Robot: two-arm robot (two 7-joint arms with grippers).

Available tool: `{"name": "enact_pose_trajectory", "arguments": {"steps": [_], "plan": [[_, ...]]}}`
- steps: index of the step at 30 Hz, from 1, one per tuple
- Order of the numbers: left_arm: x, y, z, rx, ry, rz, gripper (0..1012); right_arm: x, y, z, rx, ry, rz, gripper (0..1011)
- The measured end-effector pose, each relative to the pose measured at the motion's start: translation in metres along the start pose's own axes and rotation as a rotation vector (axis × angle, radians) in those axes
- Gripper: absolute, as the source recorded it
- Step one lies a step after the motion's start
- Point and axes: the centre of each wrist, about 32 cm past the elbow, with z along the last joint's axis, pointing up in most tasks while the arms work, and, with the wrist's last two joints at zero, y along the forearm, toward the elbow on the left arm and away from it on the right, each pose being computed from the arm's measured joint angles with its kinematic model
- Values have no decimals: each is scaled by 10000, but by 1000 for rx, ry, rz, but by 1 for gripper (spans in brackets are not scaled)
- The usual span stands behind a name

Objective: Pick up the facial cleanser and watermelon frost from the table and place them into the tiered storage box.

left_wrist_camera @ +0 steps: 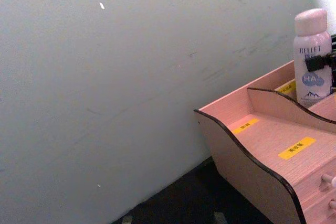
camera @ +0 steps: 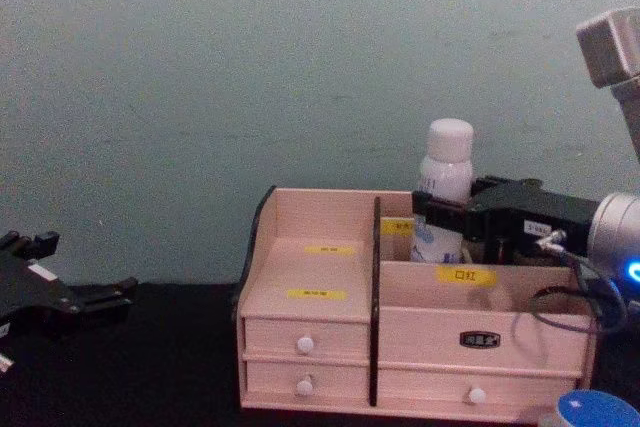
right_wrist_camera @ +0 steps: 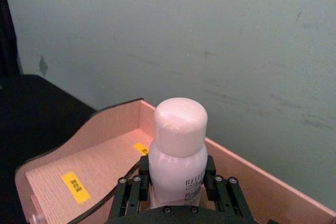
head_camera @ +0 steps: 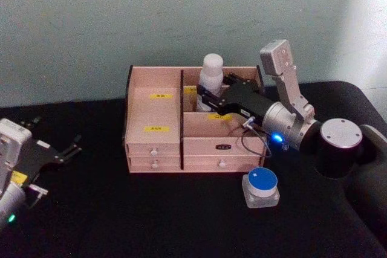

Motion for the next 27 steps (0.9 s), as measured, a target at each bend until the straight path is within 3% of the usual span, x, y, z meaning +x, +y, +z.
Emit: {"name": "enact_pose_trajectory", "arguments": {"steps": [12,27], "plan": [[0,0,0,0,0,0,1001,-20,12,-57,-56,0,-2,593],[0,0,0,0,0,0,1001,-22,11,-60,-61,-1,-4,593]]}}
